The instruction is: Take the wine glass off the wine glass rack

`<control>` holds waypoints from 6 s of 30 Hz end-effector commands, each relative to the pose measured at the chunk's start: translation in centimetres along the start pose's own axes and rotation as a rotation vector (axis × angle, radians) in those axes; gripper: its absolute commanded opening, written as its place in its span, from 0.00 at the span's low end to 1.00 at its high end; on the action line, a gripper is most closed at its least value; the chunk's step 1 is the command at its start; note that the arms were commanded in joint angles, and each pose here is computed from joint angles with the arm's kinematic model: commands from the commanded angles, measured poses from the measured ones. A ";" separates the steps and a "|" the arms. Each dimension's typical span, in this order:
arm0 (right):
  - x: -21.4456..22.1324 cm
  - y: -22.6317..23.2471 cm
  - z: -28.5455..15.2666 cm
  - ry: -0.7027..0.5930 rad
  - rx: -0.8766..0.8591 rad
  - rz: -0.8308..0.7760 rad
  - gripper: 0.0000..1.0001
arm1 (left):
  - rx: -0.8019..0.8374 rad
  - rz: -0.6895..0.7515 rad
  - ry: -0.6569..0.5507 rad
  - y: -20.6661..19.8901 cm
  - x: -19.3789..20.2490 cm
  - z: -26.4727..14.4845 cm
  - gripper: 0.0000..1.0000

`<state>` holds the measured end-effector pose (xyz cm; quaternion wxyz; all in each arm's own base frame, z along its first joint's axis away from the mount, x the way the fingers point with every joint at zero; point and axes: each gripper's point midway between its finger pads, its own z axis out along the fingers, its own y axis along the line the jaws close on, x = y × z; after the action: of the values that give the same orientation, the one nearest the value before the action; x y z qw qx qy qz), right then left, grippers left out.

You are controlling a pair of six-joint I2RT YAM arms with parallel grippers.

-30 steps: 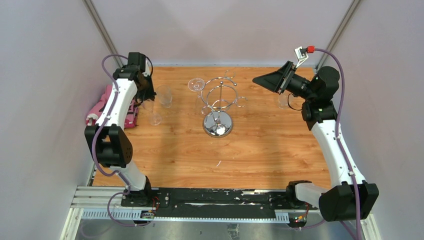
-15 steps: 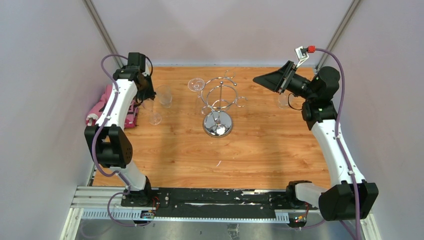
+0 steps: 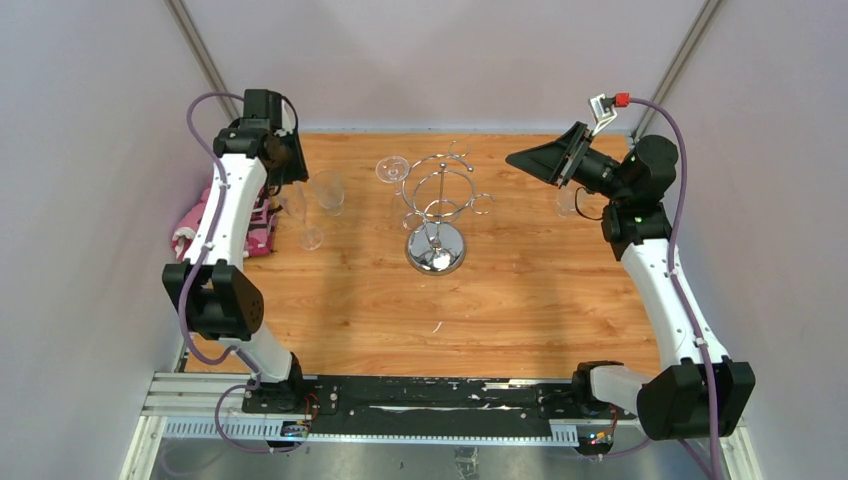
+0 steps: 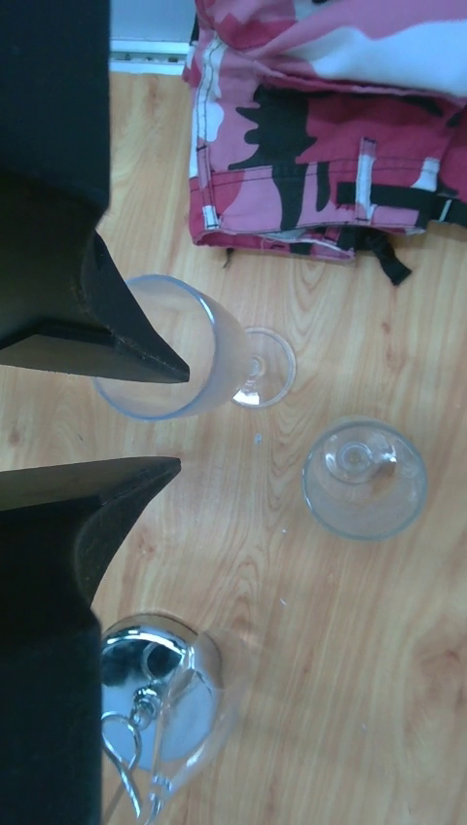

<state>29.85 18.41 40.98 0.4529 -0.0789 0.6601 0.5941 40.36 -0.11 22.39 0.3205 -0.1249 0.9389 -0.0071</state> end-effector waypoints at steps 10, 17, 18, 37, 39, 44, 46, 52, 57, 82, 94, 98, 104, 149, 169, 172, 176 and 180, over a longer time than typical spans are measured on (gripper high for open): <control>-0.2 -0.2 -0.3 -0.011 -0.006 -0.012 0.66 | 0.483 -0.079 -0.445 -6.6 -6.5 -18.2 0.39; -0.1 -0.4 -0.4 -0.008 0.012 -0.020 0.66 | 1.184 -0.239 -0.516 -14.0 -4.4 -25.4 0.42; -0.1 -0.4 -0.4 -0.009 0.016 -0.020 0.66 | 1.194 -0.244 -0.492 -14.5 -4.0 -25.1 0.42; 0.3 -2.5 0.0 0.000 0.045 0.012 0.66 | 0.620 -0.190 -0.212 -14.7 -0.9 -6.0 0.39; 0.3 -2.7 0.1 -0.001 0.043 0.018 0.65 | 0.632 -0.190 -0.183 -15.2 -0.4 -4.6 0.39; 0.4 -3.2 0.3 0.003 0.042 0.034 0.65 | 0.664 -0.183 -0.141 -16.9 0.7 -2.7 0.39; 0.4 -3.2 0.3 0.003 0.043 0.033 0.65 | 0.677 -0.178 -0.139 -17.5 0.8 -2.5 0.39; 0.5 -3.6 0.3 0.005 0.048 0.035 0.65 | 0.708 -0.173 -0.129 -18.6 0.9 -2.4 0.39; 0.6 -3.7 0.3 0.005 0.049 0.037 0.65 | 0.733 -0.166 -0.142 -19.2 0.8 -3.0 0.39; 0.5 -3.8 0.1 0.000 0.053 0.038 0.65 | 0.886 -0.142 -0.150 -21.7 1.3 -6.7 0.36; 0.4 -3.7 0.0 -0.004 0.051 0.042 0.65 | 0.952 -0.147 -0.117 -22.7 3.0 -7.2 0.31; 0.4 -3.8 0.1 -0.004 0.051 0.045 0.65 | 0.962 -0.140 -0.097 -23.4 4.0 -6.8 0.28; 0.4 -3.8 0.0 -0.005 0.051 0.046 0.65 | 0.967 -0.133 -0.083 -23.9 4.5 -6.6 0.17; 0.2 -5.3 -0.4 -0.028 0.065 0.058 0.65 | 1.177 -0.416 -0.453 -20.7 -9.4 -20.7 0.00; -3.9 -0.2 -3.9 -0.114 0.001 -0.328 0.70 | 2.070 0.418 -0.547 -21.0 5.7 -43.5 0.00; -3.9 2.6 -4.1 -0.103 -0.080 -0.398 0.69 | 2.207 0.525 -0.463 -19.7 7.8 -44.3 0.00; -4.1 6.1 -4.5 -0.110 -0.177 -0.473 0.68 | 2.163 0.628 -0.489 -20.4 8.5 -42.2 0.00; -4.3 8.7 -4.9 -0.129 -0.251 -0.527 0.68 | 2.126 0.697 -0.583 -20.0 9.9 -41.0 0.00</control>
<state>27.80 14.41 46.05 0.5895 -0.1967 0.5662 0.5415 16.30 -25.87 51.87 0.3987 0.3941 0.3940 -0.7283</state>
